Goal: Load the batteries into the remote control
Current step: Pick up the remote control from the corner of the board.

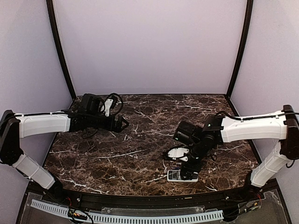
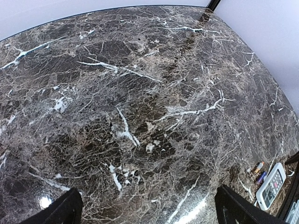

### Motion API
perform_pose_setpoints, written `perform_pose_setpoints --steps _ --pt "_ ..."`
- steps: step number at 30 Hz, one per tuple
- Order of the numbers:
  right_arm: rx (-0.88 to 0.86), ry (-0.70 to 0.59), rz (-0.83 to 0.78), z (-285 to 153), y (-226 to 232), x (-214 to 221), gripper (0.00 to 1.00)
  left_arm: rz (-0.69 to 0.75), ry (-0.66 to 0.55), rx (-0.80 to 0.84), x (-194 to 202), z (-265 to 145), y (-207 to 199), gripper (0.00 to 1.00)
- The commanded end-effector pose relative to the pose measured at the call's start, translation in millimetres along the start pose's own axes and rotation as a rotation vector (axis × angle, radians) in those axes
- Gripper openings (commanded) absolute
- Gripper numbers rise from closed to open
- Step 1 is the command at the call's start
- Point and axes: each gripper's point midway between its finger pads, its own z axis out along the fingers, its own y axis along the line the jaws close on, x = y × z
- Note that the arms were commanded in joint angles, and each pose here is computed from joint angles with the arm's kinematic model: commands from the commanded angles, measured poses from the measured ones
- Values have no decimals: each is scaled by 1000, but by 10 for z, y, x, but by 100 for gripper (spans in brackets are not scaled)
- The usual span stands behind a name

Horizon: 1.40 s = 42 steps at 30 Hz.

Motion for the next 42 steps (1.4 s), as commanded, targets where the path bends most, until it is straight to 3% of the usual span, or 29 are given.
perform_pose_setpoints --steps 1,9,28,42 --pt "15 72 -33 91 56 111 88 15 -2 32 -40 -22 -96 100" --pt "82 132 -32 197 -71 187 88 19 -5 26 -53 -15 -101 100" --pt "-40 208 -57 538 86 257 80 16 -30 57 -84 9 -160 100" --pt "-99 186 -45 497 209 211 72 24 -56 29 -123 -15 -116 100"
